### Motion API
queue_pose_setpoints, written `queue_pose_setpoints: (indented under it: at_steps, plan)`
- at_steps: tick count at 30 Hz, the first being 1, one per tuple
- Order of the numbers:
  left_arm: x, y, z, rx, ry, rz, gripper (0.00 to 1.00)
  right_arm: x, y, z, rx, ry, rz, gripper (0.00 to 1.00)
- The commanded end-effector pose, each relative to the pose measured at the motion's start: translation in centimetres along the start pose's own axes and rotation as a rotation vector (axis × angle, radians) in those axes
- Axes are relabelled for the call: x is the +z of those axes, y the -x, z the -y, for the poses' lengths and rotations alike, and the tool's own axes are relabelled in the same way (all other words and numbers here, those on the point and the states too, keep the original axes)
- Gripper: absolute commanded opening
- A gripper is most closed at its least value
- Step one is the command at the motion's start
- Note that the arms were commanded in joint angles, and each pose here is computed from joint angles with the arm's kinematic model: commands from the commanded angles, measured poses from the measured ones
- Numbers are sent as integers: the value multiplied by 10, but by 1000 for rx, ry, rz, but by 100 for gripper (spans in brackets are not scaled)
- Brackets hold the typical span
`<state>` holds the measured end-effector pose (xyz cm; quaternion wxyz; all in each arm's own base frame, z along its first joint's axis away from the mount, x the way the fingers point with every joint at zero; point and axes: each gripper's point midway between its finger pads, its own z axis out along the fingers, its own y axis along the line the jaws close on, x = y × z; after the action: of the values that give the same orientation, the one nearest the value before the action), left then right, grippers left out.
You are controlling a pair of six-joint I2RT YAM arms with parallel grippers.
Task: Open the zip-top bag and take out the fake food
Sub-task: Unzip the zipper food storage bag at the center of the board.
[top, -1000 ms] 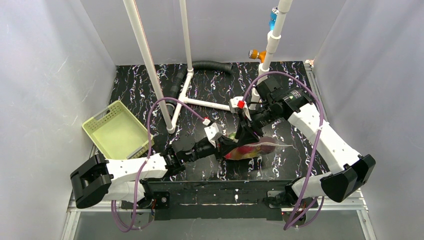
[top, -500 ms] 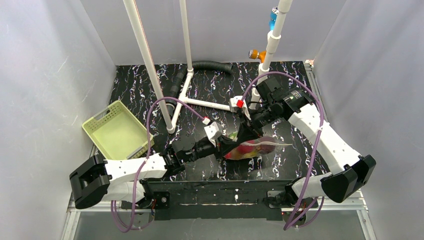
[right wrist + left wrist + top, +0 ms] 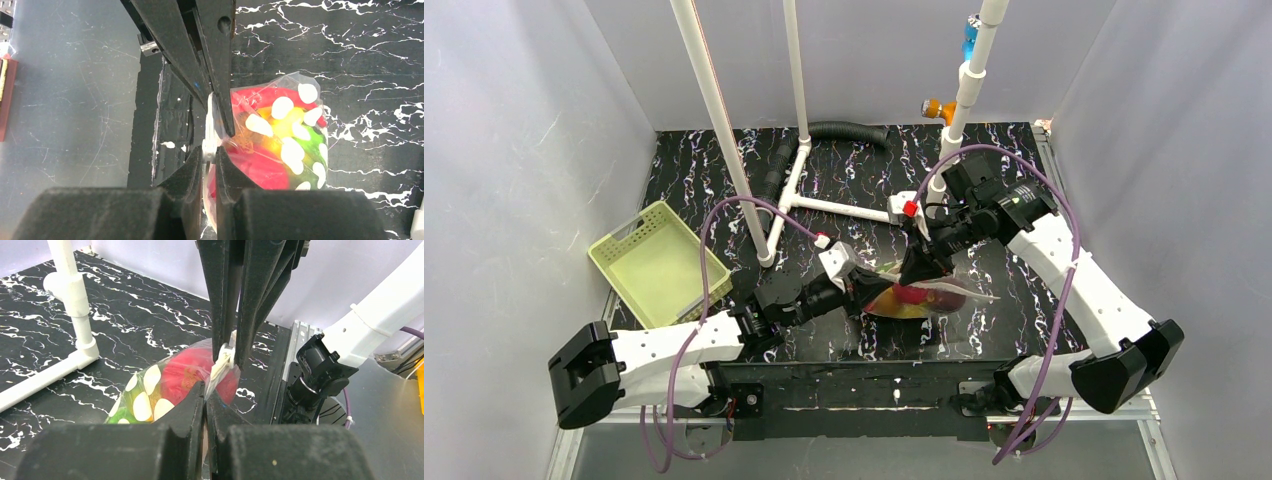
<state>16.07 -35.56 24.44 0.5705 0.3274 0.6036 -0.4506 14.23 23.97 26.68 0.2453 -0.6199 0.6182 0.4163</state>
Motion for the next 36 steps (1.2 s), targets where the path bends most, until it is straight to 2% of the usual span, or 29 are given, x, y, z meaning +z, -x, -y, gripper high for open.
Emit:
queue_pose_setpoints:
  at_steps: [1,13,36]
  plan:
    - [-8,30,-6,28,41,101,0,-6,-3,0,6,-31,-5,1]
    - [-23,43,-12,53,88,117,0,-19,-2,13,17,-122,-5,1]
    - [-43,44,-22,81,145,117,0,-42,-10,27,33,-243,34,1]
